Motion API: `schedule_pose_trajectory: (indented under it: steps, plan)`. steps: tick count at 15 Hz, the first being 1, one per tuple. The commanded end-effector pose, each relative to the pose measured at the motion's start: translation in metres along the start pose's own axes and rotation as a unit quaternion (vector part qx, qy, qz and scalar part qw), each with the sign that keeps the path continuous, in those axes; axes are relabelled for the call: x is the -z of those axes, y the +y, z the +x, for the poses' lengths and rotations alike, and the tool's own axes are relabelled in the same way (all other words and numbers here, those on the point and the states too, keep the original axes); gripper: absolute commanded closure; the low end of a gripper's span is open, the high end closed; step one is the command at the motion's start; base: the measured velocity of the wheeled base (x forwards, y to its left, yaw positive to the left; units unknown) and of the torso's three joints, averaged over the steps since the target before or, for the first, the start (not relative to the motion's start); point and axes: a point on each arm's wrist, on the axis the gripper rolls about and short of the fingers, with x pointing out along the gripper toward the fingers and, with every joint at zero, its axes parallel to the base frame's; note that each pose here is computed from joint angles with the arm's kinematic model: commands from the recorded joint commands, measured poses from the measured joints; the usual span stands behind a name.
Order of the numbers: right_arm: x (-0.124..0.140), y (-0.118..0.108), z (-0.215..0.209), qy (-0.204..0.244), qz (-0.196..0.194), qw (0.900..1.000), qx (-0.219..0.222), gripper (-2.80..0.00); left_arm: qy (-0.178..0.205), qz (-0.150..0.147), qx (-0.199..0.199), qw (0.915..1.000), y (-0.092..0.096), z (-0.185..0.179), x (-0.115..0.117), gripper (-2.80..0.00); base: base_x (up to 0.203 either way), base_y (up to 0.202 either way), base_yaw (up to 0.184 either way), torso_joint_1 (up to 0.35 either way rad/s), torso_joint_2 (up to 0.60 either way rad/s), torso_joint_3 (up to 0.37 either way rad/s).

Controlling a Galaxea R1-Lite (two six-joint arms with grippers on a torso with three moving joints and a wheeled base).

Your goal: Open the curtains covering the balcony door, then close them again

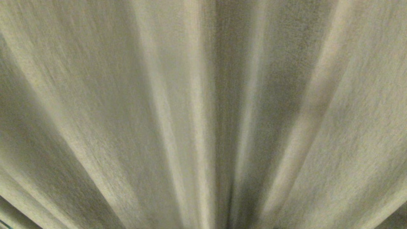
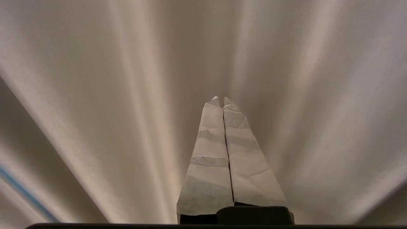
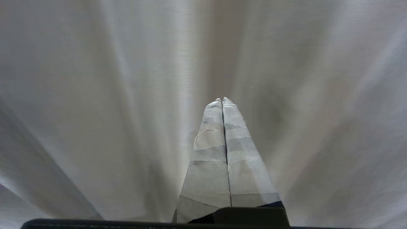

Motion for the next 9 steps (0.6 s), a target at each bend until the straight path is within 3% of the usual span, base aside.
schedule_pose_trajectory:
  steps: [1,9]
  plan:
    - [0.0001,0.0000,0.0000,0.000,0.000,1.000,0.000,0.00,0.000,-0.001,0.000,1.0000,0.0000,0.0000,0.0000,0.00,0.000,0.201,0.000,-0.009,0.00,0.006]
    - [0.0001,0.0000,0.0000,0.001,0.000,1.000,0.000,0.00,0.000,0.000,0.000,1.0000,0.0000,0.0000,0.0000,0.00,0.000,0.190,0.000,0.003,0.00,0.002]
